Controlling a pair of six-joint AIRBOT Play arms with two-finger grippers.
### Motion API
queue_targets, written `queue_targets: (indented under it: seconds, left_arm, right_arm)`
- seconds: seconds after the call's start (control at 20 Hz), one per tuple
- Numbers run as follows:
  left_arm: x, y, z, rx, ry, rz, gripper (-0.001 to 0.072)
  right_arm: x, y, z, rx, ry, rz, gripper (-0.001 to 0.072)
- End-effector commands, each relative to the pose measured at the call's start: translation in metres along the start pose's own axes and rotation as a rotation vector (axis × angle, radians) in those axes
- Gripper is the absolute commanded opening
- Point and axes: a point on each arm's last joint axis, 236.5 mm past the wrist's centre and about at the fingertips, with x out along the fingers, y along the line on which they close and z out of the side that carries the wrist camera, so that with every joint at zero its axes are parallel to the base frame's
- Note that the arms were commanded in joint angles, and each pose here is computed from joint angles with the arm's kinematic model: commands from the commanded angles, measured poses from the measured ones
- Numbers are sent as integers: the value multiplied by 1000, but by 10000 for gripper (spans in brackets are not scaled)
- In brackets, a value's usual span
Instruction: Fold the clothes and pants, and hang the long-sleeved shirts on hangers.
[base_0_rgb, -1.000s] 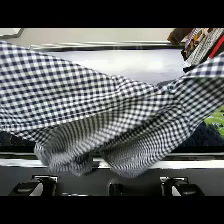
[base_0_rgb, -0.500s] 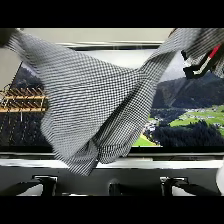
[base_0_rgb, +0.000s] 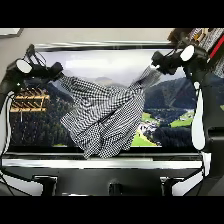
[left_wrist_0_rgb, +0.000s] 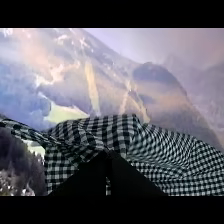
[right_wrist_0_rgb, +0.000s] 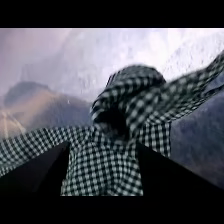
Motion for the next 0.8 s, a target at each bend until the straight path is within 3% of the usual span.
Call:
queue_targets:
  seconds: [0.0, 0.1, 0.25, 0.35, 0.6, 0.75]
  left_arm:
    - [11, 7, -18, -15, 74, 12, 17]
    - [5, 5, -20, -10, 85, 11, 17]
    - [-1, 3, -25, -7, 106, 14, 17]
    - [-1, 4, -29, -6, 124, 18, 17]
    - [-1, 4, -30, -6, 125, 19, 17]
    - [-1, 5, -29, -6, 125, 19, 17]
  right_arm:
    - [-27, -14, -47, -180, 225, -9, 542]
    - [-74, -33, -57, -252, 298, -31, 547]
    - [-116, -68, -83, -114, 340, -7, 566]
    - [-118, -82, -138, -19, 426, 10, 625]
    - [-77, -67, -297, 200, 554, 123, 640]
    - [-47, -43, -361, 340, 579, 199, 639]
